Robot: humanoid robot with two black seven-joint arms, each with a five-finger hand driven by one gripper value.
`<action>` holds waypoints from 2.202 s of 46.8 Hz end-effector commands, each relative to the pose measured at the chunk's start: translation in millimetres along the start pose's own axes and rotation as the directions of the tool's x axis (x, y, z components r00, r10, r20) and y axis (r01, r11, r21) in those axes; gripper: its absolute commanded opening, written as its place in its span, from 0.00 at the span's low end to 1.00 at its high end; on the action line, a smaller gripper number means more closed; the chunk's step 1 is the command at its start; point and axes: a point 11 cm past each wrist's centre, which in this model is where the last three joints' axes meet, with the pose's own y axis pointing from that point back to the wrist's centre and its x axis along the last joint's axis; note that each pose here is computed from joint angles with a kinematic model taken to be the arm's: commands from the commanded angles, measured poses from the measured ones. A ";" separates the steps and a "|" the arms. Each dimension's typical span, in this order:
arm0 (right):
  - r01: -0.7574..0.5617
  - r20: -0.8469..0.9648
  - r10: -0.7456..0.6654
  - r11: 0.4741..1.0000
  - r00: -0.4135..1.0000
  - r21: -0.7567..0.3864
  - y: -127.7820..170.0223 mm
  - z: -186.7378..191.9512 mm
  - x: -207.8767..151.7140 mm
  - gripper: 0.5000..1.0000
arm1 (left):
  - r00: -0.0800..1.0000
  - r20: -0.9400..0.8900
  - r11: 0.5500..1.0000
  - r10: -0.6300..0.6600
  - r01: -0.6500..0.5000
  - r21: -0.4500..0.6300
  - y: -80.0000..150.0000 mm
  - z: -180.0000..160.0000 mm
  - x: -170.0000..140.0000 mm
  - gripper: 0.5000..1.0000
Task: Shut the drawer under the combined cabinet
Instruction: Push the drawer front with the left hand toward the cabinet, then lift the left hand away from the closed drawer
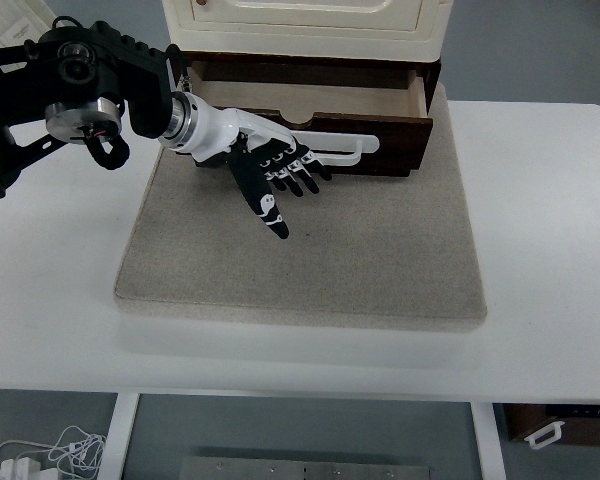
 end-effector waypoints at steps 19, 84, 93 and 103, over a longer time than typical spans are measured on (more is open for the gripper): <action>-0.001 0.000 0.001 1.000 1.000 0.000 0.0 0.0 0.2 0.90 | 0.999 -0.007 0.999 0.042 -0.042 0.014 -11.8 4.0 13.9 1.00; 0.000 0.000 0.000 1.000 1.000 0.000 0.0 0.0 0.0 0.90 | 0.983 -0.029 0.981 0.182 -0.180 0.071 -16.6 -8.5 54.0 1.00; -0.001 0.000 0.001 1.000 1.000 0.000 0.0 0.0 0.2 0.90 | 0.981 -0.038 0.979 0.193 -0.190 0.071 -15.5 -9.3 57.0 1.00; -0.001 0.000 0.001 1.000 1.000 0.000 0.0 0.0 0.2 0.90 | 0.978 -0.044 0.979 0.201 -0.200 0.039 -10.8 0.4 60.0 1.00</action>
